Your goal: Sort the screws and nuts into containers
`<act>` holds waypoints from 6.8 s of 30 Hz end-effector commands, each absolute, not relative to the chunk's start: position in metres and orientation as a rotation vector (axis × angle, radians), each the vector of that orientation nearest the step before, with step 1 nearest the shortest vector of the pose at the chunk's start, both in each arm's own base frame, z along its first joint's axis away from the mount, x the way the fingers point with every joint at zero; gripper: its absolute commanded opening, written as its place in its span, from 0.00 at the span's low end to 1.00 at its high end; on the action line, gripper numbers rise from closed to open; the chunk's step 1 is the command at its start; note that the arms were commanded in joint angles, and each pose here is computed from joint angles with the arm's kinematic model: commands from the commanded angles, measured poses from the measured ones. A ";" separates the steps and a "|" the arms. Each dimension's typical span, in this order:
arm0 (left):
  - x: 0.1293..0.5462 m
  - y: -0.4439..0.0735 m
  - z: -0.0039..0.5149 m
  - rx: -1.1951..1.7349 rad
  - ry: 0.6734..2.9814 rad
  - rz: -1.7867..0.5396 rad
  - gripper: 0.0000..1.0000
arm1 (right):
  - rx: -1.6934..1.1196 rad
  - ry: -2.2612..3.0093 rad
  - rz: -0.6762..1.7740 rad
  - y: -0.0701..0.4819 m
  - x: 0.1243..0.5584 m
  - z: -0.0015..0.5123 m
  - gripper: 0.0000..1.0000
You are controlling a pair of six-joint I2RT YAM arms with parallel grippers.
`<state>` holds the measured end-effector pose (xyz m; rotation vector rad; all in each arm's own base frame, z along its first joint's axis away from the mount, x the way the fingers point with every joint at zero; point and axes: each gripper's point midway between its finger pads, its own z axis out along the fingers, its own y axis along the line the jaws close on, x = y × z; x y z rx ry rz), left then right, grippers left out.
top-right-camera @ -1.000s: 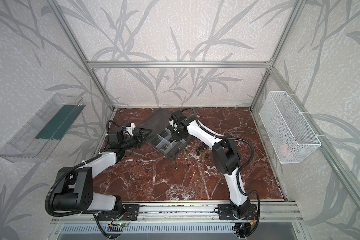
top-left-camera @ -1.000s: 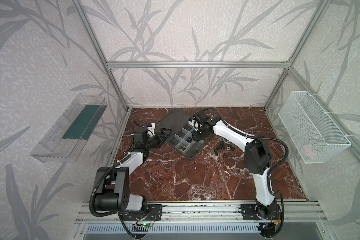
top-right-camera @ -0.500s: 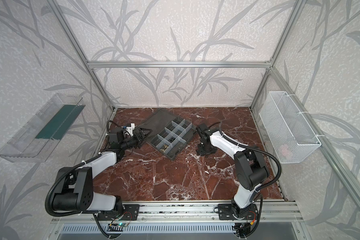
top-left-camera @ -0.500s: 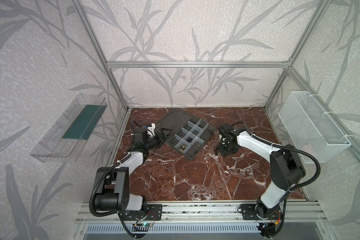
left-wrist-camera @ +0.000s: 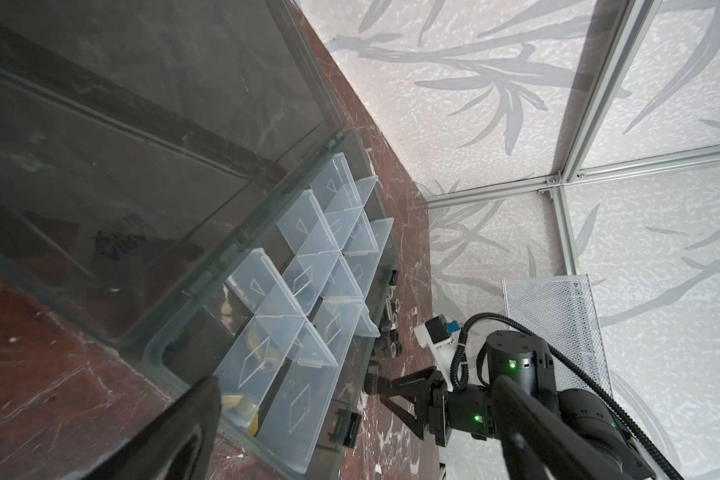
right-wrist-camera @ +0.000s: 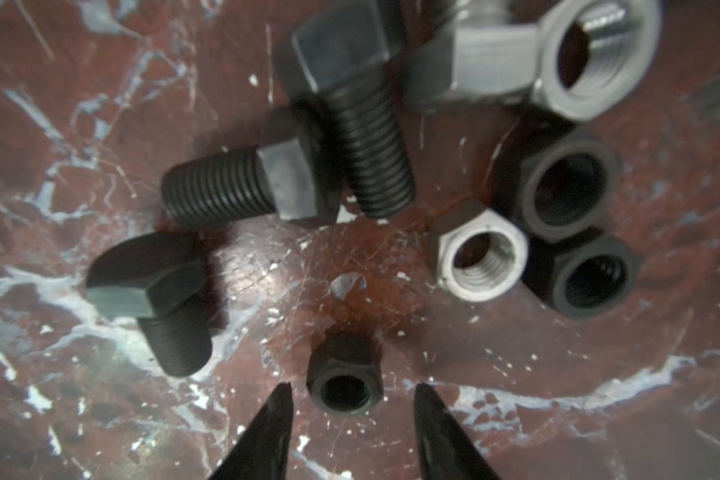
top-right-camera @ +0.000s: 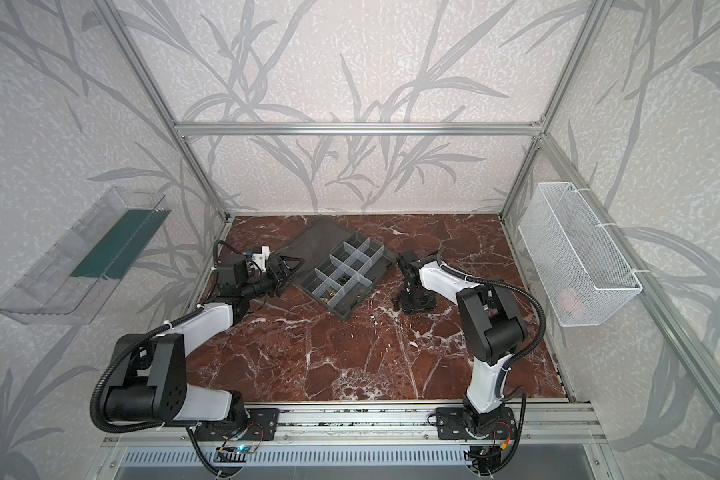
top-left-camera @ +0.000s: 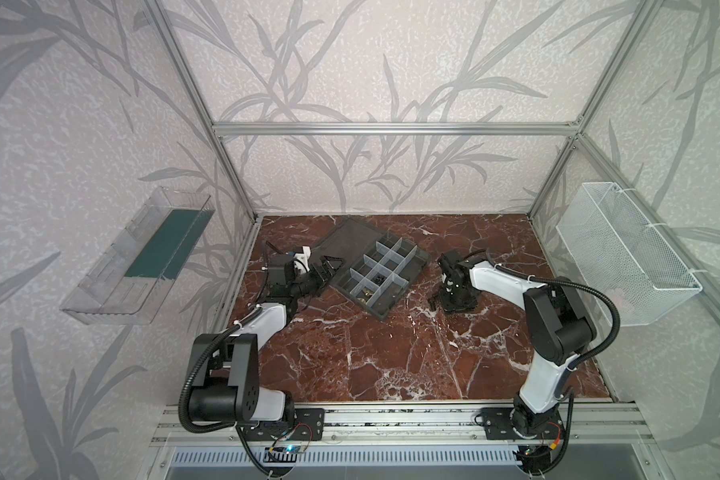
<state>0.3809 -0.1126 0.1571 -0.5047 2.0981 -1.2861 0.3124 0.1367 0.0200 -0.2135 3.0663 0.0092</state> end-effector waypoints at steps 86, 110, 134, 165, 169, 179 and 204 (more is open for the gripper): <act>0.382 -0.115 0.175 -0.480 2.044 -1.314 0.99 | -0.407 2.563 0.212 0.237 0.444 0.173 0.49; 0.391 -0.118 0.169 -0.490 2.056 -1.349 1.00 | 0.137 2.996 0.188 0.070 0.358 0.037 0.50; 0.388 -0.116 0.167 -0.499 2.072 -1.324 0.99 | 0.084 3.030 0.157 0.070 0.367 0.013 0.34; 0.386 -0.118 0.175 -0.498 2.029 -1.372 0.99 | -0.523 2.385 0.453 0.298 0.455 0.179 0.01; 0.384 -0.118 0.173 -0.498 2.031 -1.369 0.99 | -0.520 2.394 0.428 0.314 0.475 0.158 0.00; 0.383 -0.117 0.174 -0.498 2.030 -1.358 1.00 | -0.533 2.502 0.427 0.328 0.484 0.105 0.03; 0.381 -0.117 0.173 -0.495 2.035 -1.352 1.00 | -0.609 2.502 0.327 0.302 0.457 0.154 0.55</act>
